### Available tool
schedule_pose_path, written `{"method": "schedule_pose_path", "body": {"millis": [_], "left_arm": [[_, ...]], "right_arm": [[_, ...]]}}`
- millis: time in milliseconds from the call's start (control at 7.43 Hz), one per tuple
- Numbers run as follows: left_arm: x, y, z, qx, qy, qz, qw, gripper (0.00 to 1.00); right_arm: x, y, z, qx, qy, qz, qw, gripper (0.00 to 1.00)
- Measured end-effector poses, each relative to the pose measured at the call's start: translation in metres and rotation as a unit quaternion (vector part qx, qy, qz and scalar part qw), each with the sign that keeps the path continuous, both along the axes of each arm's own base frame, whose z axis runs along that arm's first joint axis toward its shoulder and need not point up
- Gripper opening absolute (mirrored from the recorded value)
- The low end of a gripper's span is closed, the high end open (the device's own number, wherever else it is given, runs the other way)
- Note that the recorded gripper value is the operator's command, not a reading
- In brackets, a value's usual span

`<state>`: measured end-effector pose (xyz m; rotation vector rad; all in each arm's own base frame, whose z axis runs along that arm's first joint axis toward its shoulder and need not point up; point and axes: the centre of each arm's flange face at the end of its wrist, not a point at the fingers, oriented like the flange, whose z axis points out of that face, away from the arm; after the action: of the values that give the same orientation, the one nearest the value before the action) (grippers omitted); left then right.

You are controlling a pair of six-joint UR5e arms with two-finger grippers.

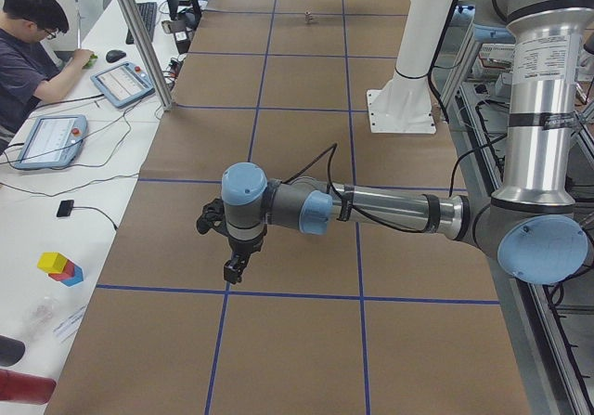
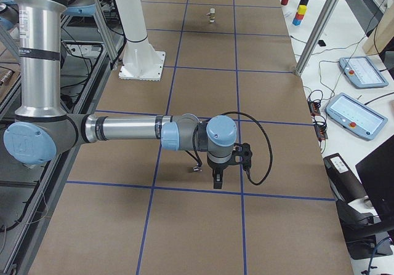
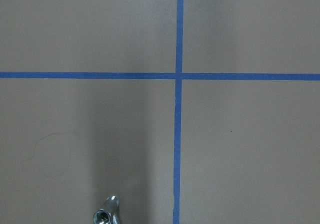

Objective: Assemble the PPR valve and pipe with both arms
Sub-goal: 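Move the left gripper toward the white-and-brass valve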

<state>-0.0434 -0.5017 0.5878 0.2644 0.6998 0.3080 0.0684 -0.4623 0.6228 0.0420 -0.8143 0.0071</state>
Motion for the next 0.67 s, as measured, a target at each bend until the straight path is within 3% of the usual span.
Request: {"method": "schedule_pose_path", "body": {"millis": [269, 673], "left_arm": [[0.029, -0.002, -0.044, -0.020, 0.018, -0.040, 0.9988, 1.00], [0.101, 0.009, -0.096, -0.085, 0.050, -0.087, 0.9913, 1.00]], "right_arm": [[0.000, 0.000, 0.000, 0.000, 0.000, 0.000, 1.0000, 1.00], [0.000, 0.000, 0.000, 0.000, -0.001, 0.000, 1.0000, 1.00]]}}
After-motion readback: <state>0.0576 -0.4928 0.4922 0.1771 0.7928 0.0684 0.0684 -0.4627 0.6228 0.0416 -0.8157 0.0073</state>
